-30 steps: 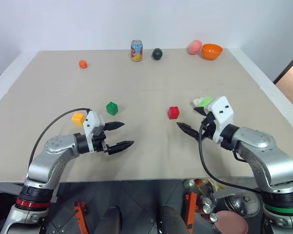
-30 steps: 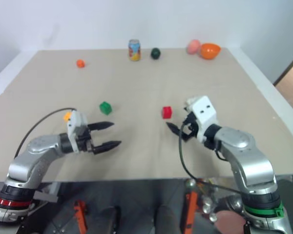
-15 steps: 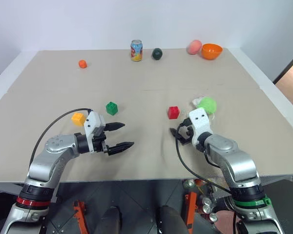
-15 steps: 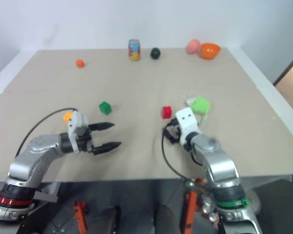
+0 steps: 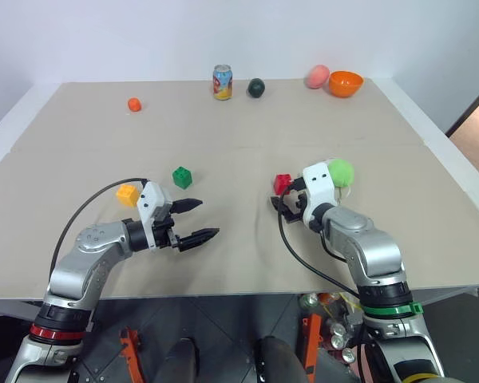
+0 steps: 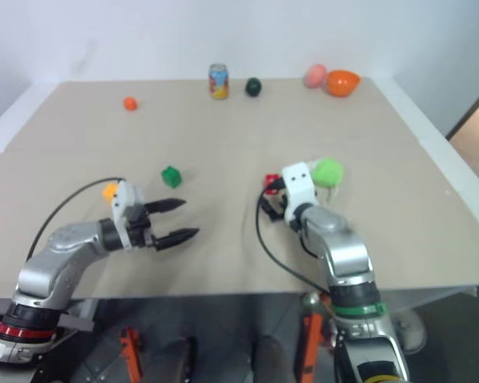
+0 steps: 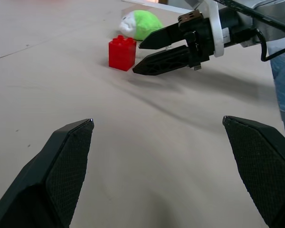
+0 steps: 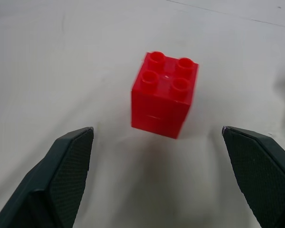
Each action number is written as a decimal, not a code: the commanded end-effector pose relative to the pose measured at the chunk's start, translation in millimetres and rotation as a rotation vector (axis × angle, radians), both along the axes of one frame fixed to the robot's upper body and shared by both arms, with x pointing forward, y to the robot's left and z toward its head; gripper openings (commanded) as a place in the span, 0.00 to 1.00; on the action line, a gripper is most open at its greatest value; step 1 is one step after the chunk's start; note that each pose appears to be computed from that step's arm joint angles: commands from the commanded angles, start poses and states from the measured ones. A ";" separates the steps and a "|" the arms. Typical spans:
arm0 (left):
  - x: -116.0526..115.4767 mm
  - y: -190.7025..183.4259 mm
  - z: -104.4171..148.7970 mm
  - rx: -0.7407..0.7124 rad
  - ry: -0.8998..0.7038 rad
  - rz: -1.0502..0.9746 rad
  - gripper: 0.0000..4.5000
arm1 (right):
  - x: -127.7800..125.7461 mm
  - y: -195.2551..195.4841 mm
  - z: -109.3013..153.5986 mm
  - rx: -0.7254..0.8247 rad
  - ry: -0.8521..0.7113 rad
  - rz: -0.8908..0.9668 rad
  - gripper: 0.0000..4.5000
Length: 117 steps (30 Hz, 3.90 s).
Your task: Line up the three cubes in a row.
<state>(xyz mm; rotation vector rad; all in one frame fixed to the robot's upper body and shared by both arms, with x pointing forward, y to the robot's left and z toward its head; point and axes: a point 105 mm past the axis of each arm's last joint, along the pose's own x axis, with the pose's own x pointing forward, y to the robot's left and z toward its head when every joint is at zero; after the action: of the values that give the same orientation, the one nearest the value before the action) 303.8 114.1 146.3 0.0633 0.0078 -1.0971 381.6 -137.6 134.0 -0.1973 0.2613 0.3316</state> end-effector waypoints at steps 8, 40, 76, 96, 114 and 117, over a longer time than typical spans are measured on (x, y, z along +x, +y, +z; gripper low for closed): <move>1.2 7.7 11.8 -0.027 -0.058 0.066 1.00 | 15.8 17.1 6.2 -0.009 -0.046 0.022 1.00; -5.8 33.2 23.4 0.022 -0.113 0.053 1.00 | 11.1 28.1 10.9 0.045 -0.042 0.344 0.28; -25.5 51.1 20.7 0.046 -0.066 0.082 1.00 | 1.7 19.8 -5.9 -0.253 0.115 1.086 0.28; -18.3 46.6 23.0 0.020 -0.069 0.083 1.00 | 1.4 8.1 -7.7 -0.382 0.149 1.107 0.95; 11.3 55.6 -3.1 -0.100 0.085 0.507 1.00 | -56.5 32.6 164.5 -0.154 -0.465 1.118 0.95; 13.6 57.8 -8.8 -0.109 0.119 0.581 1.00 | -70.4 46.9 160.4 -0.066 -0.483 1.077 0.95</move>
<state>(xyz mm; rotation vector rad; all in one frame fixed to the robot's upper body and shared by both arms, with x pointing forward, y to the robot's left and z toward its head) 317.8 167.2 127.0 -0.1233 0.1016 -0.5598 319.5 -94.6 286.3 -0.5027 -0.3054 1.3443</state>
